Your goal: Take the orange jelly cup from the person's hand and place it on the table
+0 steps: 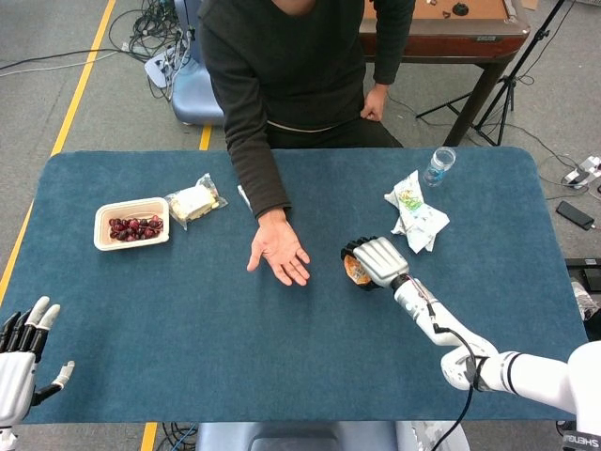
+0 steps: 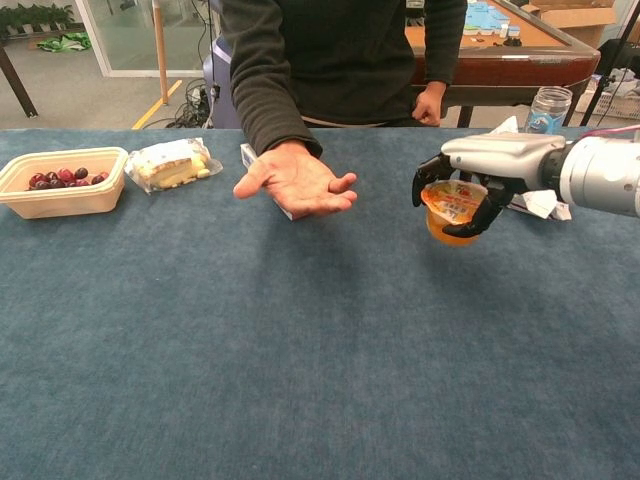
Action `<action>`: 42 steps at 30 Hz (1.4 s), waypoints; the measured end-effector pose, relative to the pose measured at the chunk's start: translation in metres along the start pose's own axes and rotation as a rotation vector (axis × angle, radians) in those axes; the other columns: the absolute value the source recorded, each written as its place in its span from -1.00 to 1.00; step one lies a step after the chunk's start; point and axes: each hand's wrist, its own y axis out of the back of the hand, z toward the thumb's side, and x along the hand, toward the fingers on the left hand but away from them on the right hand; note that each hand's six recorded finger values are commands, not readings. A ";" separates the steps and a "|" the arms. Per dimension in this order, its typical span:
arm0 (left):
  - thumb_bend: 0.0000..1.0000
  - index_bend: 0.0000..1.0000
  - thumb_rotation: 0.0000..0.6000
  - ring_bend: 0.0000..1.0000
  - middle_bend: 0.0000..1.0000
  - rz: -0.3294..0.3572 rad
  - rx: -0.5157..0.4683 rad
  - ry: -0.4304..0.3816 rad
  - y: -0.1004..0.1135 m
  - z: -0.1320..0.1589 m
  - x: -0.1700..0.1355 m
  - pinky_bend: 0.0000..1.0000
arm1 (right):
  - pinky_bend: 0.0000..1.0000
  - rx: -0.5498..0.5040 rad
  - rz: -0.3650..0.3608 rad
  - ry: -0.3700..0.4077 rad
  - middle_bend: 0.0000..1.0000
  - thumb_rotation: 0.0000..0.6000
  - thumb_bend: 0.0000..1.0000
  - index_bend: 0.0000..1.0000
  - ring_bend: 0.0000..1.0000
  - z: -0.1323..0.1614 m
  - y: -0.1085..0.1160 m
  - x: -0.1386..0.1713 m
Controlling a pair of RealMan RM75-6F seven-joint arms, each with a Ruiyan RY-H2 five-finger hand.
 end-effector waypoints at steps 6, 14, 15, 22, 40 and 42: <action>-0.40 -0.90 1.00 -1.00 -1.00 -0.001 0.001 0.006 0.000 -0.002 -0.001 -1.00 | -0.15 0.003 0.031 -0.004 -0.43 1.00 0.04 -0.12 -0.68 -0.003 -0.017 -0.005; -0.40 -0.90 1.00 -1.00 -1.00 -0.007 -0.001 0.007 -0.002 -0.002 -0.001 -1.00 | -0.60 -0.014 0.037 0.004 -0.96 1.00 0.04 -0.98 -1.00 -0.002 -0.019 0.000; -0.40 -0.90 1.00 -1.00 -1.00 -0.009 -0.002 0.006 -0.003 -0.002 0.000 -1.00 | -0.64 -0.018 0.039 0.005 -0.99 1.00 0.04 -1.00 -1.00 -0.002 -0.018 0.002; -0.40 -0.90 1.00 -1.00 -1.00 -0.005 -0.002 0.006 -0.002 -0.002 0.000 -1.00 | -0.73 -0.007 0.027 -0.002 -1.00 1.00 0.04 -1.00 -1.00 -0.011 -0.010 0.018; -0.40 -0.90 1.00 -1.00 -1.00 -0.002 0.009 0.014 -0.001 -0.004 0.006 -1.00 | -0.72 0.090 -0.187 -0.171 -0.78 1.00 0.04 -0.91 -1.00 -0.067 0.053 0.152; -0.40 -0.89 1.00 -1.00 -1.00 -0.001 0.010 0.012 0.000 -0.004 0.008 -1.00 | -0.71 0.094 -0.199 -0.191 -0.76 1.00 0.04 -0.88 -1.00 -0.070 0.051 0.167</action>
